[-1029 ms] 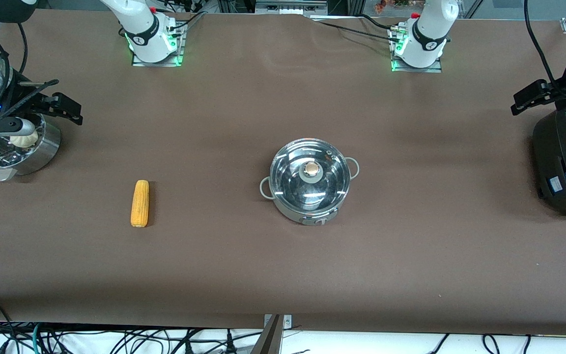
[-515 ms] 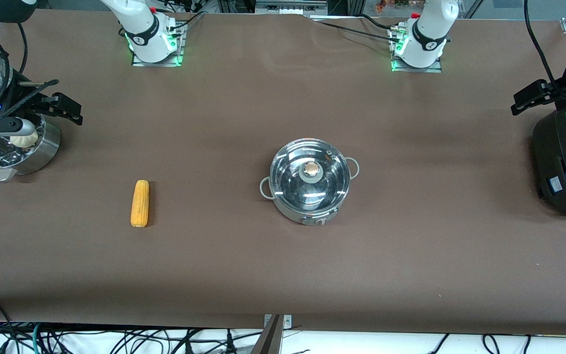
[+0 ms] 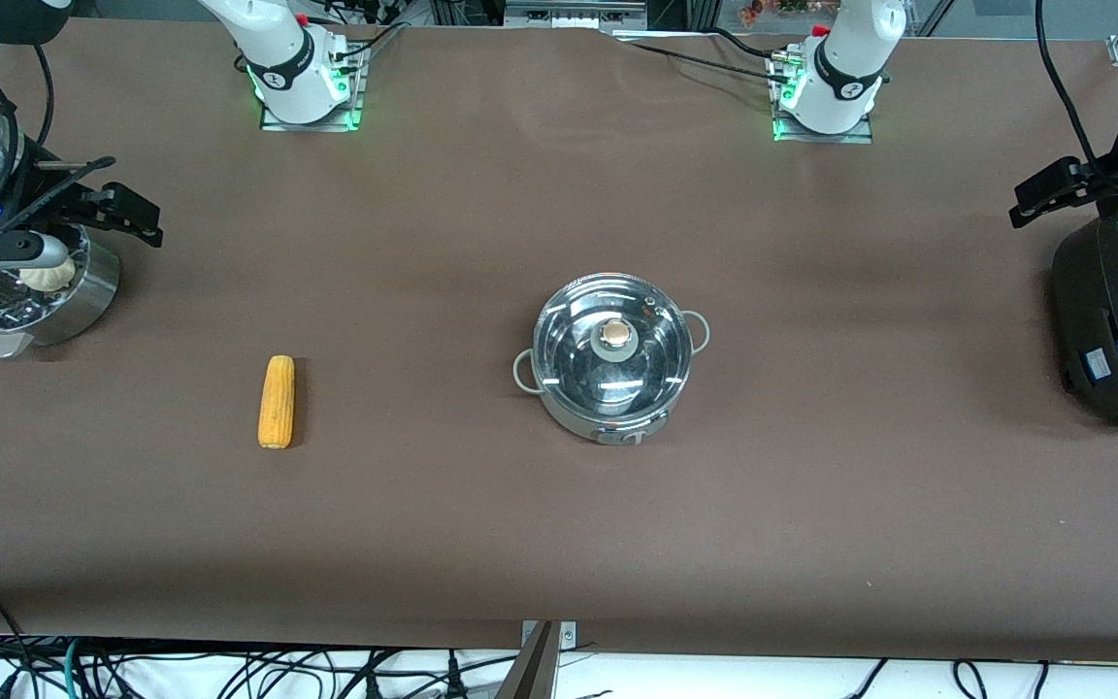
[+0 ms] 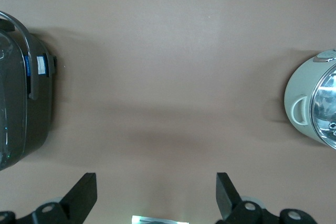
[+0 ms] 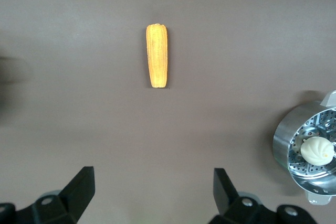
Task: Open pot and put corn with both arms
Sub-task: 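Reach the right gripper down to the yellow corn cob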
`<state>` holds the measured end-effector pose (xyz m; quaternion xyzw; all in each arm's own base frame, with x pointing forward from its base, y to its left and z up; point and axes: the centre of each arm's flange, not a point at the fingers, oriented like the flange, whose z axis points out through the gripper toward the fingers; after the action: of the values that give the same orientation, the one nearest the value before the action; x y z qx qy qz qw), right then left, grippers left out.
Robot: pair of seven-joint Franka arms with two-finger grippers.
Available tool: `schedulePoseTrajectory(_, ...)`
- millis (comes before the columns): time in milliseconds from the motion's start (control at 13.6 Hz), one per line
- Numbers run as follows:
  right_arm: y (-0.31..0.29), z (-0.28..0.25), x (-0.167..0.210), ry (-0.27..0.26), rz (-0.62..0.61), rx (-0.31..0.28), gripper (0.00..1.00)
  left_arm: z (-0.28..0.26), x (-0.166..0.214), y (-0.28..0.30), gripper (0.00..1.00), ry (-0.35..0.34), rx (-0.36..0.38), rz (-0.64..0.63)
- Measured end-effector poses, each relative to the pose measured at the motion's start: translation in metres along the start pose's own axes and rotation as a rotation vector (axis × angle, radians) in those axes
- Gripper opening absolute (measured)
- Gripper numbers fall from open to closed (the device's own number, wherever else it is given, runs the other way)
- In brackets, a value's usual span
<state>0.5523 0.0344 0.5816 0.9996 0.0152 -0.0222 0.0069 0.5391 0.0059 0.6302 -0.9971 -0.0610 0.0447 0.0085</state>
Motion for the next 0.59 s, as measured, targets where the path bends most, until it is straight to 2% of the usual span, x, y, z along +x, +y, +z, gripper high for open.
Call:
schedulePoseTrajectory(221, 0.001, -0.003, 0.003, 0.007, 0.004, 0.001, 1.0, 0.0, 0.0, 0.0, 1.0, 0.0, 0.0, 0.0)
schedulePoseTrajectory(588, 0.002, 0.044, 0.036, -0.009, 0.004, 0.007, 1.0, 0.0, 0.0, 0.0, 1.0, 0.0, 0.0, 0.0)
